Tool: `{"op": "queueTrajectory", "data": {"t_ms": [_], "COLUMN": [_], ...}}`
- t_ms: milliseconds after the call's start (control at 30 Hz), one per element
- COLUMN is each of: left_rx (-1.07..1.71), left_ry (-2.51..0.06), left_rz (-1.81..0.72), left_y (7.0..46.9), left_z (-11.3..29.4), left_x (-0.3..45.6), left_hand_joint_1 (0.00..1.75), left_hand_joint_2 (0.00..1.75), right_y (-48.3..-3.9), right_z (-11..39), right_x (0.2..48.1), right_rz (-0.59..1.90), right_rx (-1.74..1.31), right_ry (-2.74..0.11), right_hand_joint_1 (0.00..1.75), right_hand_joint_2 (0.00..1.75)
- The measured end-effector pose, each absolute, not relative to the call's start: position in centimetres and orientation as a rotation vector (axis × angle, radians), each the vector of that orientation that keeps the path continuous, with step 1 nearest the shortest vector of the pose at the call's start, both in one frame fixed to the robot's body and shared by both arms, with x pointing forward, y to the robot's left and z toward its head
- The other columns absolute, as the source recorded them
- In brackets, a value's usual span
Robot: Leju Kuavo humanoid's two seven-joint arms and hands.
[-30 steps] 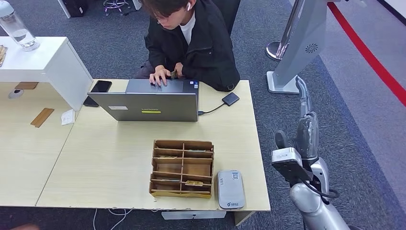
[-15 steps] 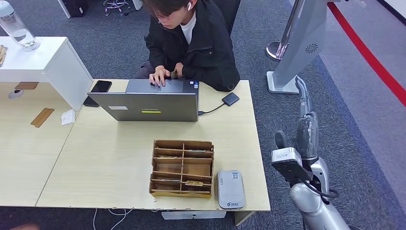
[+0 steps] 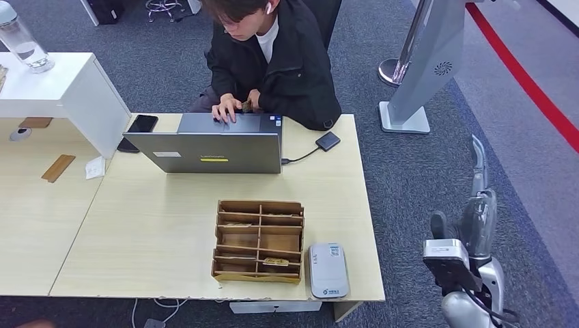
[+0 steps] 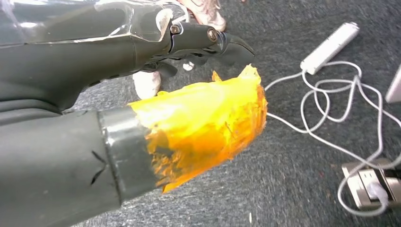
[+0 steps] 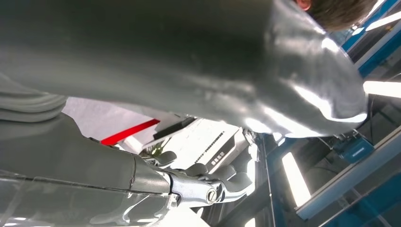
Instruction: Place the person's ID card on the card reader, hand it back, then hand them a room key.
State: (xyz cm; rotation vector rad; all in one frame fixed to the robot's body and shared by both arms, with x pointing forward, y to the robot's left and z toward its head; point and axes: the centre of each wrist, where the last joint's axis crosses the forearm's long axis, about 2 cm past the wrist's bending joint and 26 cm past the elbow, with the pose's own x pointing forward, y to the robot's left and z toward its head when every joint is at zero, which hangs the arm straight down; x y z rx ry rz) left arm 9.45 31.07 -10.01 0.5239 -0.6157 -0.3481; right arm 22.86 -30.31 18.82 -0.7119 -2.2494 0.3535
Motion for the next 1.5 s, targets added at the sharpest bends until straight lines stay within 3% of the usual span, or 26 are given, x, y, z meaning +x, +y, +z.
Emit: {"op": "queueTrajectory", "data": {"t_ms": [300, 633, 1067, 1200, 1500], "left_rx": [0.540, 0.681, 0.551, 0.506, 0.475], "left_ry": [-0.619, -0.591, -0.486, -0.471, -0.450], "left_rz": [-0.368, -0.676, -0.429, -0.373, -0.334], "left_y": [31.1, 30.7, 29.1, 27.3, 26.3], "left_z": [-10.0, -9.8, -10.7, -10.7, -10.6], "left_x": [9.5, 9.4, 5.5, 5.2, 5.2], "left_hand_joint_1": [0.00, 0.00, 0.00, 0.00, 0.00], "left_hand_joint_2": [0.00, 0.00, 0.00, 0.00, 0.00], "right_y": [-30.9, -31.0, -29.6, -28.0, -24.4], "right_z": [18.9, 19.1, 18.3, 17.6, 16.4], "right_x": [22.4, 22.4, 20.4, 19.5, 18.4], "right_rz": [0.351, 0.386, 0.543, 0.633, 0.800], "right_rx": [-0.731, -0.716, -0.707, -0.637, -0.582], "right_ry": [-2.246, -2.243, -2.228, -2.226, -2.233], "right_hand_joint_1": [0.00, 0.00, 0.00, 0.00, 0.00], "right_hand_joint_2": [0.00, 0.00, 0.00, 1.75, 1.75]}}
